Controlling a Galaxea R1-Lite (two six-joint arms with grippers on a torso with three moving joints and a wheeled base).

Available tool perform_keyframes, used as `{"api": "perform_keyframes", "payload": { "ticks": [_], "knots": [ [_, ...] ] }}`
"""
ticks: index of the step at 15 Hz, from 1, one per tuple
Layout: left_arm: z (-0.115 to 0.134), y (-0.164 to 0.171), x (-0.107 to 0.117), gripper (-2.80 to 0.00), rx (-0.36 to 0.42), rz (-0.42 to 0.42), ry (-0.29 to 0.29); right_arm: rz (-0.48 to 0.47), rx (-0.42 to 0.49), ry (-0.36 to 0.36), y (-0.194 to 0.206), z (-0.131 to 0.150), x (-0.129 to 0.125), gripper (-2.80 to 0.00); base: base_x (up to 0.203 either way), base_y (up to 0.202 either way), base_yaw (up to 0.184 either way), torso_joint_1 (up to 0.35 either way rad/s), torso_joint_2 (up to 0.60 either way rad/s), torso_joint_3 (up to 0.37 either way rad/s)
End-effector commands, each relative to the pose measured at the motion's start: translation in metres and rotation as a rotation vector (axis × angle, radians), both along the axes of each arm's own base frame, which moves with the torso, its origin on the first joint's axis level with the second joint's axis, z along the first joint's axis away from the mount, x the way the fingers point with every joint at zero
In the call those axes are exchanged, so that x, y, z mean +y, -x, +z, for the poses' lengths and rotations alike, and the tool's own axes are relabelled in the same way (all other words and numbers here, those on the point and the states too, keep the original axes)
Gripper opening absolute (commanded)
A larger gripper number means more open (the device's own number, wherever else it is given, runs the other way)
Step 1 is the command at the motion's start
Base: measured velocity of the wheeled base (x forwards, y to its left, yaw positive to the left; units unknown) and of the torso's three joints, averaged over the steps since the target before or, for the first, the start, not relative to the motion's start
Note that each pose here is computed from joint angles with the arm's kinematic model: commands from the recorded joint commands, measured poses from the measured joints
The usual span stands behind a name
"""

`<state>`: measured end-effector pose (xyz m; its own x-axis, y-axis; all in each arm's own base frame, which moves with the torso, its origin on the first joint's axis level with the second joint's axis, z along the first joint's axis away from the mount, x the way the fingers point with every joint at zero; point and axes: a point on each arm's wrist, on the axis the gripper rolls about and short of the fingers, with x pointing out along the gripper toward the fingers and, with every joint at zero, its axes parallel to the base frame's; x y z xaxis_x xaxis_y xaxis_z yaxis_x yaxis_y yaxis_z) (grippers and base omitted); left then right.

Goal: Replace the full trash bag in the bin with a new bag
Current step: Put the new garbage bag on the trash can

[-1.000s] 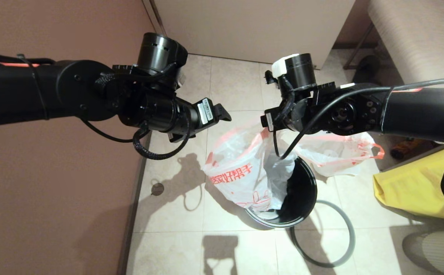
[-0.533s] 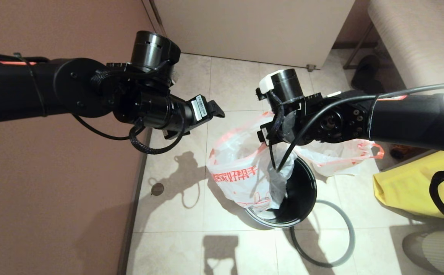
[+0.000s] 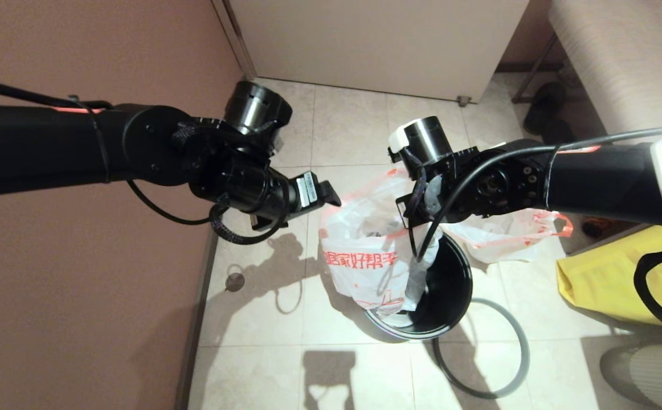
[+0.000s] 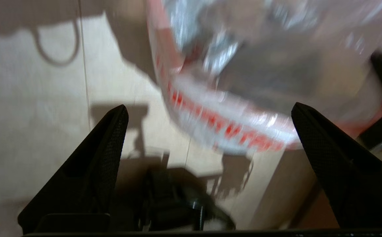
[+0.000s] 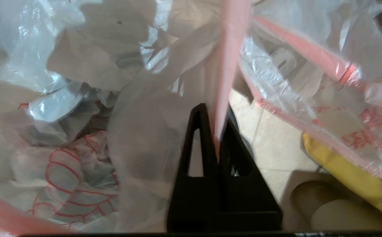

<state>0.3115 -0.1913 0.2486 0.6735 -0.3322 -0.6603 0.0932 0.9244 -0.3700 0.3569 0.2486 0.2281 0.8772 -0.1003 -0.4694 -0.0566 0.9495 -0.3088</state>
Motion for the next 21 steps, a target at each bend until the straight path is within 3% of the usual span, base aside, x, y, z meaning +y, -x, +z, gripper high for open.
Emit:
{"api": "perform_keyframes", "payload": {
  "ticks": [1, 5, 8, 12, 17, 19, 21],
  "knots": [
    [-0.021, 0.015, -0.007, 0.00, 0.168, -0.035, -0.062, -0.010, 0.000, -0.005, 0.003, 0.003, -0.004, -2.80, 0.000, 0.000, 0.000, 0.000, 0.00, 0.000],
    [-0.038, 0.005, -0.018, 0.00, 0.243, -0.038, -0.013, -0.033, 0.016, -0.030, 0.014, 0.004, -0.013, -2.80, 0.000, 0.000, 0.000, 0.000, 0.00, 0.000],
    [-0.054, -0.022, -0.024, 0.00, 0.200, 0.012, 0.056, -0.031, 0.015, -0.045, 0.016, 0.008, -0.017, -2.80, 0.000, 0.000, 0.000, 0.000, 0.00, 0.000],
    [-0.076, -0.048, -0.031, 0.00, 0.206, 0.032, 0.061, 0.005, 0.025, -0.067, 0.015, 0.008, -0.014, -2.80, 0.000, 0.000, 0.000, 0.000, 0.00, 0.000],
    [-0.066, -0.078, -0.015, 0.00, 0.102, 0.037, 0.185, 0.024, 0.029, -0.085, 0.016, 0.011, -0.016, -2.80, 0.000, 0.000, 0.000, 0.000, 0.00, 0.000],
    [-0.067, -0.080, -0.015, 0.00, 0.098, 0.031, 0.192, 0.024, 0.025, -0.087, 0.017, 0.013, -0.017, -2.80, 0.000, 0.000, 0.000, 0.000, 0.00, 0.000],
    [-0.084, -0.084, -0.020, 0.00, 0.137, 0.028, 0.170, 0.024, 0.022, -0.091, 0.017, 0.014, -0.017, -2.80, 0.000, 0.000, 0.000, 0.000, 0.00, 0.000]
  ]
}}
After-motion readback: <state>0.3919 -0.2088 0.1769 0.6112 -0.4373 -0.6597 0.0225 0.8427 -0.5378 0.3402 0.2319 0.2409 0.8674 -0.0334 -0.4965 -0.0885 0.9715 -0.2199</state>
